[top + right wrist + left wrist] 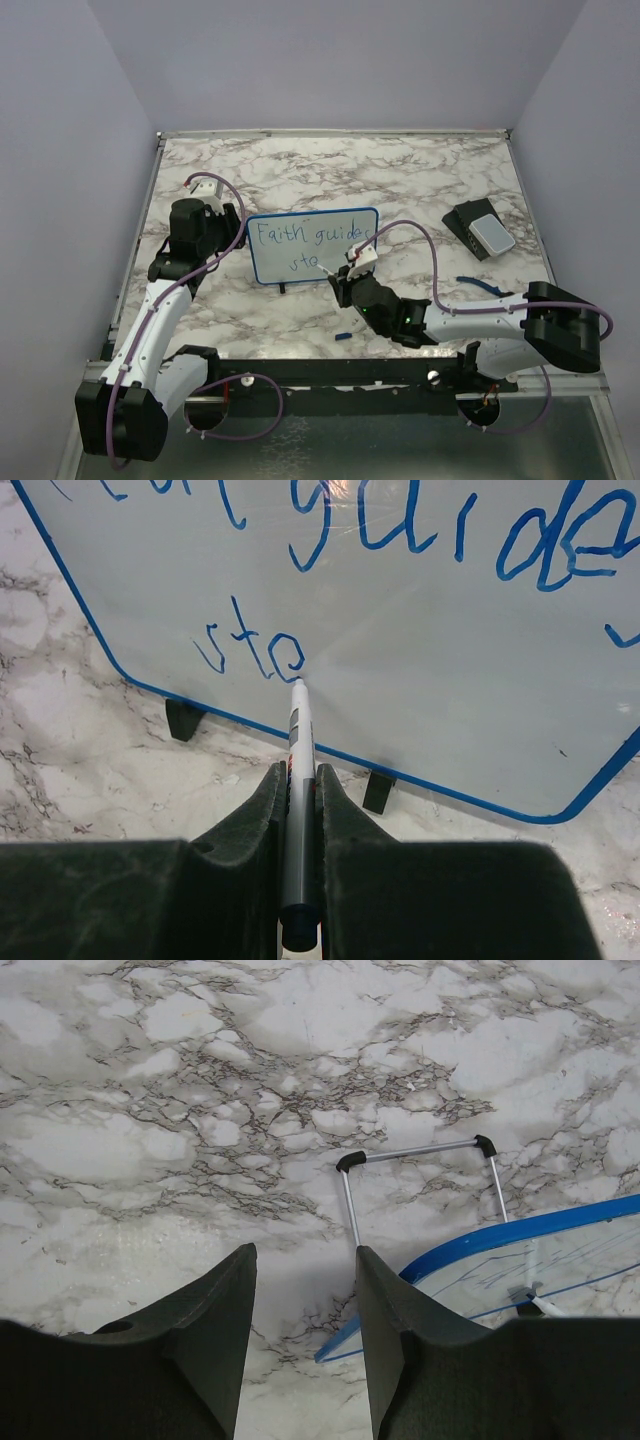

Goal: Write a sentence on the whiteboard

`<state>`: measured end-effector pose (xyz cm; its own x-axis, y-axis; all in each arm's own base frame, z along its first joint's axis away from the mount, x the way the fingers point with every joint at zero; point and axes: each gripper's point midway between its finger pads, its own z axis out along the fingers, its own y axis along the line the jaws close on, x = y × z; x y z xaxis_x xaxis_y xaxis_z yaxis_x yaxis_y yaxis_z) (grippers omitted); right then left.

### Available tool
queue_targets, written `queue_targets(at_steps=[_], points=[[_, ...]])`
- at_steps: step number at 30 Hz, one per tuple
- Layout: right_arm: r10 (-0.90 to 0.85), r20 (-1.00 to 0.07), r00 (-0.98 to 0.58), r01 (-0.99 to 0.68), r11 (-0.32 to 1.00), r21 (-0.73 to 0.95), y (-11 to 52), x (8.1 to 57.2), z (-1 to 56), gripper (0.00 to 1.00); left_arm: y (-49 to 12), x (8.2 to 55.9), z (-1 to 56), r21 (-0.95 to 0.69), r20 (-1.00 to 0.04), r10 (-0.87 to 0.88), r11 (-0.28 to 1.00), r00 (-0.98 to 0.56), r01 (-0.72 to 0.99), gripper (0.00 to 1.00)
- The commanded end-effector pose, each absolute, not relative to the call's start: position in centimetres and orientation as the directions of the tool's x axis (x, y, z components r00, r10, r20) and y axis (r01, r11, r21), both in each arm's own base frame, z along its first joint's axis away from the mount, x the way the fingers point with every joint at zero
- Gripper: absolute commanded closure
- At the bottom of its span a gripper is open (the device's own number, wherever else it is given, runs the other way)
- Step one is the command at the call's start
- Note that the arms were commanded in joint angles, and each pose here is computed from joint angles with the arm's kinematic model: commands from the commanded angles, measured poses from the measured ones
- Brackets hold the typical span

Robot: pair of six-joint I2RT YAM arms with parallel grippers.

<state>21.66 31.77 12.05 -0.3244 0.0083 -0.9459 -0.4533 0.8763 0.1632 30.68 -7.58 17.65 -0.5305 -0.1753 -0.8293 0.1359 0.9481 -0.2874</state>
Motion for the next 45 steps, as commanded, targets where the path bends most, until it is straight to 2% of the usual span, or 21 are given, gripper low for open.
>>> queue_targets(at_steps=[1,9,24,45], points=[[-0.003,-0.953,-0.301,-0.455,0.88,0.141,31.1,21.8,12.2,0.99,-7.6,30.4,17.5,-0.283,-0.832,-0.173,0.95,-0.528,0.135,0.54],[0.004,-0.963,-0.269,-0.564,0.81,0.161,31.7,20.1,14.3,0.99,-7.5,30.4,17.6,-0.284,-0.832,-0.175,0.949,-0.526,0.134,0.54],[0.036,-0.97,-0.242,-0.443,0.885,0.143,29.7,21.7,15.0,0.99,-7.5,30.4,17.6,-0.282,-0.833,-0.175,0.95,-0.524,0.132,0.54],[0.016,-0.975,-0.221,-0.469,0.875,0.121,31.0,22.3,14.7,0.99,-7.5,30.4,17.4,-0.283,-0.83,-0.174,0.95,-0.529,0.132,0.54]])
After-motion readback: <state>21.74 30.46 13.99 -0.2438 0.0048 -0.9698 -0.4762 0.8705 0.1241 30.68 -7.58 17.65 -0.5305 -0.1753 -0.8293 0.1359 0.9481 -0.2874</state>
